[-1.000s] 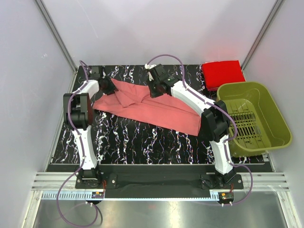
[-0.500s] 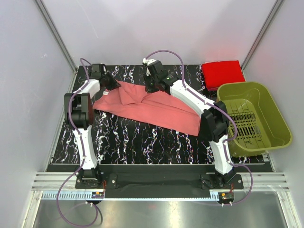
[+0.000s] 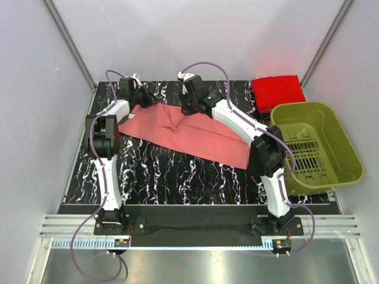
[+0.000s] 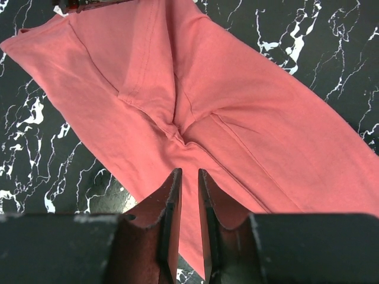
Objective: Fold and stack the t-shirts
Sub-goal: Fold the tshirt
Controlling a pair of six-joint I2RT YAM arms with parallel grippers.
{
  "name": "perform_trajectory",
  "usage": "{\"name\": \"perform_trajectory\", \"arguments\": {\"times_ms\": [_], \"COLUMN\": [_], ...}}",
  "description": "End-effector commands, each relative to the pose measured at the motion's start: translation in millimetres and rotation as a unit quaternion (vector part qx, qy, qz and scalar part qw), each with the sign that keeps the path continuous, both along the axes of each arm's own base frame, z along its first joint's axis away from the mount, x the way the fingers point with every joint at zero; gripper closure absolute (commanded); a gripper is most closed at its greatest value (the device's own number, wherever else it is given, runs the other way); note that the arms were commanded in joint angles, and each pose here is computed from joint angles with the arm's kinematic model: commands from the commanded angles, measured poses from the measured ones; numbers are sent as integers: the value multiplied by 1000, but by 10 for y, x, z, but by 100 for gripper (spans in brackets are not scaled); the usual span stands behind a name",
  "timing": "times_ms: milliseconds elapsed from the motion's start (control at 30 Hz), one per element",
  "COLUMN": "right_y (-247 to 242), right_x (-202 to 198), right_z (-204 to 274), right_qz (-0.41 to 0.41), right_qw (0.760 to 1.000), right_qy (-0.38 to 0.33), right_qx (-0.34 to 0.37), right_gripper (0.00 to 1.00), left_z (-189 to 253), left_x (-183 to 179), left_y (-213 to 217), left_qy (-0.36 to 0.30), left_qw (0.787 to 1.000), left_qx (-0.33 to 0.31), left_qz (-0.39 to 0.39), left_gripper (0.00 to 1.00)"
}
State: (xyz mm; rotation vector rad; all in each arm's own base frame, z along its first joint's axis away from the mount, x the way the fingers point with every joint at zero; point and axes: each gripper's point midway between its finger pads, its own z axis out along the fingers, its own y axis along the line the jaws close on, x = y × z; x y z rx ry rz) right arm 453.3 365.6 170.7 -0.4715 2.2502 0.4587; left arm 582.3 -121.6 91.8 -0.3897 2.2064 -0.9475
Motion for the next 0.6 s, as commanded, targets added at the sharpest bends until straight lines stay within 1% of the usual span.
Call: {"name": "perform_trajectory", "arguments": {"times_ms": [0, 67, 133, 233, 300, 333, 367, 400, 467, 500, 533, 567], "right_y": [19, 2, -4, 14, 114, 209, 282, 360, 532, 674, 745, 828], "right_x": [53, 48, 50, 24, 17, 35, 43, 52, 113, 49, 95, 74], "right_z": [58, 74, 64, 68, 40, 73, -24, -24, -101, -141, -129, -267], "right_qz": [-4, -7, -8, -8, 12, 19, 28, 36, 61, 82, 107, 128], "right_qw": [1000, 1000, 1000, 1000, 1000, 999, 999, 998, 995, 994, 989, 987], "right_qy": [-23, -24, -24, -19, -15, -19, -10, -12, -32, -46, -84, -94], "right_qx": [-5, -6, -7, -1, 16, 37, 45, 56, 68, 64, 48, 31], "right_gripper": [76, 76, 76, 76, 74, 73, 73, 73, 70, 67, 65, 64], "left_z": [172, 147, 114, 167, 208, 203, 193, 173, 182, 188, 185, 200], "left_x": [85, 55, 23, -12, -63, -105, -127, -146, -191, -198, -212, -214], "left_y": [-23, 17, 98, 209, 252, 252, 256, 263, 258, 255, 259, 263], "left_qy": [-31, -13, 12, 30, 37, 45, 51, 56, 65, 66, 70, 71], "left_qw": [999, 1000, 999, 997, 995, 995, 994, 994, 993, 993, 992, 992], "left_qx": [-9, -2, 10, 26, 29, 26, 26, 27, 24, 23, 19, 17], "left_qz": [-9, 4, 28, 69, 86, 90, 92, 95, 96, 97, 99, 99], "left_gripper": [100, 100, 100, 100, 100, 100, 100, 100, 100, 100, 100, 100]}}
